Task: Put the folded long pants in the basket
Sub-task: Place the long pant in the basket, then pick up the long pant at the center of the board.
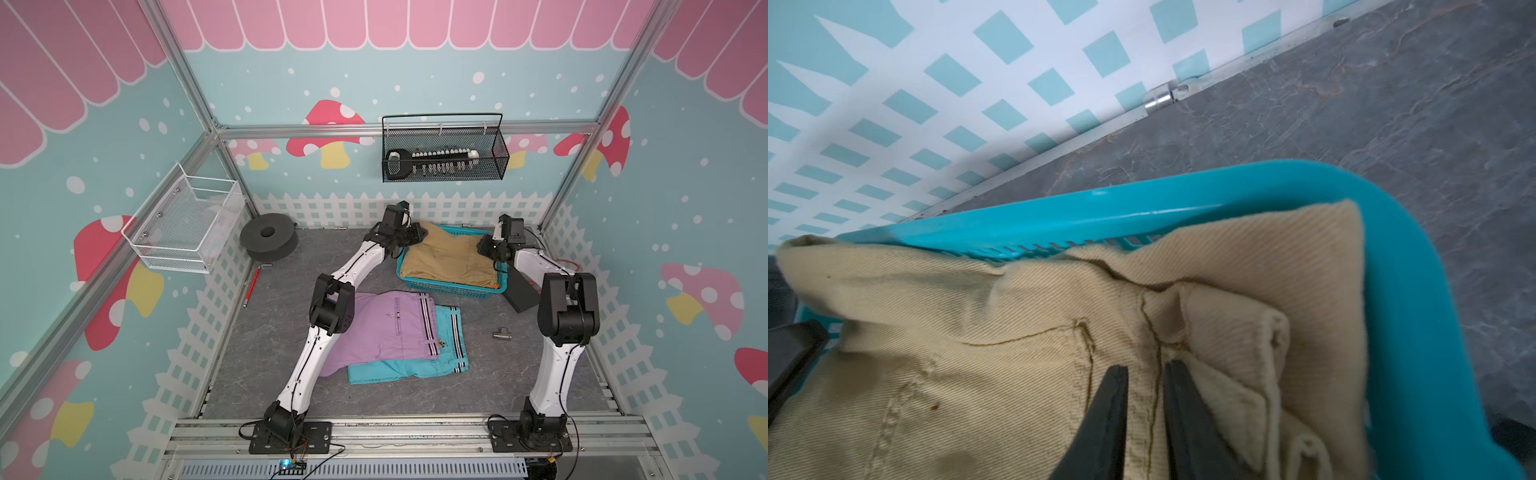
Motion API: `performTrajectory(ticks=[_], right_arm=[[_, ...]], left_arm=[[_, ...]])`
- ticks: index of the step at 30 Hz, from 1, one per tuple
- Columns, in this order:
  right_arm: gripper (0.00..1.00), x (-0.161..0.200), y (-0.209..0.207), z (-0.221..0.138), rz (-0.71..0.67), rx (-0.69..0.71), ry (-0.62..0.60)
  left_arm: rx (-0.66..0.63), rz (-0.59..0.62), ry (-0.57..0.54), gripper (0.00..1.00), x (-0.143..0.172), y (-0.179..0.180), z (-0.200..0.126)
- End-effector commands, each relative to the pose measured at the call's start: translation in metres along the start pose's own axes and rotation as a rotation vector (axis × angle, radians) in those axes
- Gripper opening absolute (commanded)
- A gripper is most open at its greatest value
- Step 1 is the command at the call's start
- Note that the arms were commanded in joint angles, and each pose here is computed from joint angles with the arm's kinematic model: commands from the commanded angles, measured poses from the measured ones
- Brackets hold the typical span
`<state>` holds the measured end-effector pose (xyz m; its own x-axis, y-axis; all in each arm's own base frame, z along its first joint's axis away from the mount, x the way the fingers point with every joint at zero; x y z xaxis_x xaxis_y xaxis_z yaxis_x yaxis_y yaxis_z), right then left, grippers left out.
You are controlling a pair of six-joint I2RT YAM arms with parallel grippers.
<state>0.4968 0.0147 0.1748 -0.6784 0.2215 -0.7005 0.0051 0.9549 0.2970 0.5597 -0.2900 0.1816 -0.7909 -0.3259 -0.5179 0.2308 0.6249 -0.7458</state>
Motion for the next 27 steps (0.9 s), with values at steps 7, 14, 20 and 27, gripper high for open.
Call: performTrajectory(ticks=[7, 14, 20, 27], right_arm=[[0.22, -0.013, 0.005, -0.017, -0.05, -0.001, -0.059], [0.38, -0.012, 0.044, -0.094, -0.079, -0.178, -0.168], [0.5, 0.023, 0.077, -0.142, -0.108, -0.32, -0.15], [0.61, 0.107, 0.112, -0.162, -0.171, -0.579, 0.063]], left_arm=[[-0.049, -0.067, 0.009, 0.12, -0.015, 0.026, -0.017], [-0.022, 0.035, -0.094, 0.11, -0.026, -0.054, -0.111], [-0.071, -0.039, -0.246, 0.27, 0.029, -0.049, -0.218], [-0.153, -0.115, -0.137, 0.28, 0.118, 0.003, -0.268]])
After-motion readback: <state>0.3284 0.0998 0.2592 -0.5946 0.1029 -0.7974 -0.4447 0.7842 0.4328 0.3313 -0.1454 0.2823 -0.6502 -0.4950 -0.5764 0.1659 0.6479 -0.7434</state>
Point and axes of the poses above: each gripper's point midway between its finger pads, its own z axis out along the fingers, its own y axis along the line the jaws close on, x = y × z, the point moved 10 cm from there along -z, back along the fingers, and after that the axes turned 9 degrees about -z, right-handed, at the moved point
